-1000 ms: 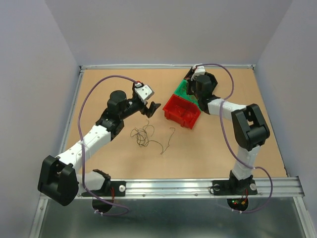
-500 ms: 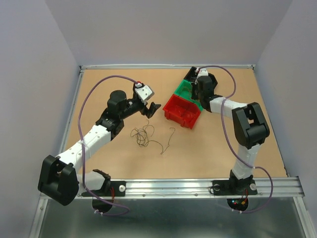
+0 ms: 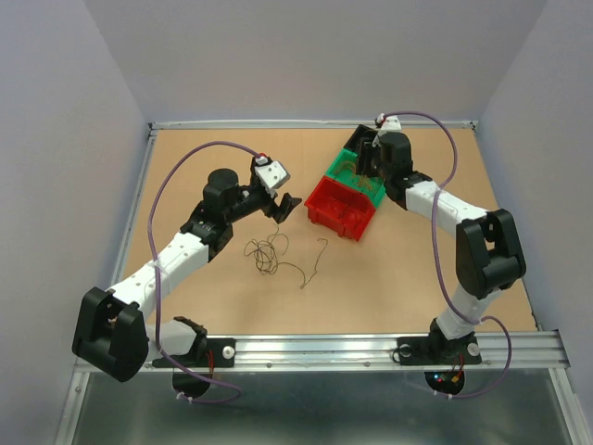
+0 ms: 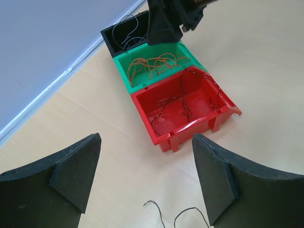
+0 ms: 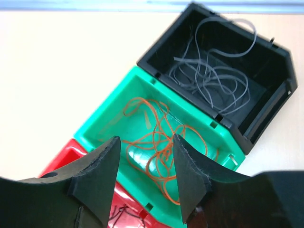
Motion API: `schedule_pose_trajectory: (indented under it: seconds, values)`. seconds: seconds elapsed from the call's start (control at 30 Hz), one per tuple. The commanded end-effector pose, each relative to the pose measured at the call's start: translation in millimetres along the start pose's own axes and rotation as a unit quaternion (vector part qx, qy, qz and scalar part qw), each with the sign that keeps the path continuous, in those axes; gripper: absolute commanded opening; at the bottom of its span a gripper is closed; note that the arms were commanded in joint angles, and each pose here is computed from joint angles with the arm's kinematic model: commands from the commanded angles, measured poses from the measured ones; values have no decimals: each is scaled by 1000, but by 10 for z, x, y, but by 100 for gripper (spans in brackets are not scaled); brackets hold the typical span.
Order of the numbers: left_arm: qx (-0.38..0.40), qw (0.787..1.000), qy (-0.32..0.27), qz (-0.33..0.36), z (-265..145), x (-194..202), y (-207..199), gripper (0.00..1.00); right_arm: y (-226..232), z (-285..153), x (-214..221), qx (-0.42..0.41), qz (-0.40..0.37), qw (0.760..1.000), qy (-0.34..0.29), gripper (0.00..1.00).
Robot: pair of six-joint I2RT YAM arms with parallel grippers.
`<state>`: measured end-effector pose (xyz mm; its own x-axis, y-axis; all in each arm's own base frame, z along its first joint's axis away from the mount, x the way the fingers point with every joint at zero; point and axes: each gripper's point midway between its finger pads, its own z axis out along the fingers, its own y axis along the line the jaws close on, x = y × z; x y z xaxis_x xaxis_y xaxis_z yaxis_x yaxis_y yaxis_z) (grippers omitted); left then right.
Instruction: Untangle the cables
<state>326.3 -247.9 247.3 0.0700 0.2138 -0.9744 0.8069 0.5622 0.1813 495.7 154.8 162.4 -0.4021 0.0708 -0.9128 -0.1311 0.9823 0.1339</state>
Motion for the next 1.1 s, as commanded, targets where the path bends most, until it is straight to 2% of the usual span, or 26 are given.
schedule_pose_trajectory:
  seconds: [0.0, 0.23, 0.33, 0.37, 0.4, 0.5, 0.53, 0.57, 0.63, 0.73, 0.87, 1.07]
  values:
    - [0, 999, -28, 20, 0, -230, 51, 89, 38, -187, -216, -11, 17, 999, -29, 54]
    - [0, 999, -29, 22, -9, -237, 49, 89, 81, -220, -149, -24, 29, 999, -21, 54]
    - [-8, 999, -25, 24, -2, -213, 83, 89, 273, -316, -42, -84, 28, 996, -3, 55]
    - [-14, 999, -23, 24, -4, -208, 104, 89, 459, -393, 4, -136, 24, 990, 7, 56]
    - [-28, 999, -19, 23, -2, -193, 153, 89, 543, -496, 98, -164, 16, 986, 16, 59]
    - [-68, 997, -17, 16, -42, -196, 325, 91, 1069, -846, 397, -255, -25, 966, 37, 74]
    - [-83, 996, -18, 9, -65, -204, 394, 91, 1182, -935, 459, -270, -37, 961, 39, 77]
    - [-95, 995, -19, 2, -89, -204, 458, 97, 1283, -1016, 536, -282, -49, 957, 42, 79]
    - [-137, 990, -28, -21, -189, -214, 684, 99, 1560, -1260, 746, -320, -72, 943, 48, 87]
    - [-158, 986, -38, -45, -272, -221, 837, 99, 1825, -1469, 917, -352, -86, 931, 39, 96]
    - [-154, 986, -37, -51, -305, -175, 905, 99, 2049, -1466, 1007, -373, -90, 923, 33, 95]
    - [-153, 986, -38, -55, -315, -158, 949, 99, 2324, -1236, 1276, -385, -104, 915, 64, 84]
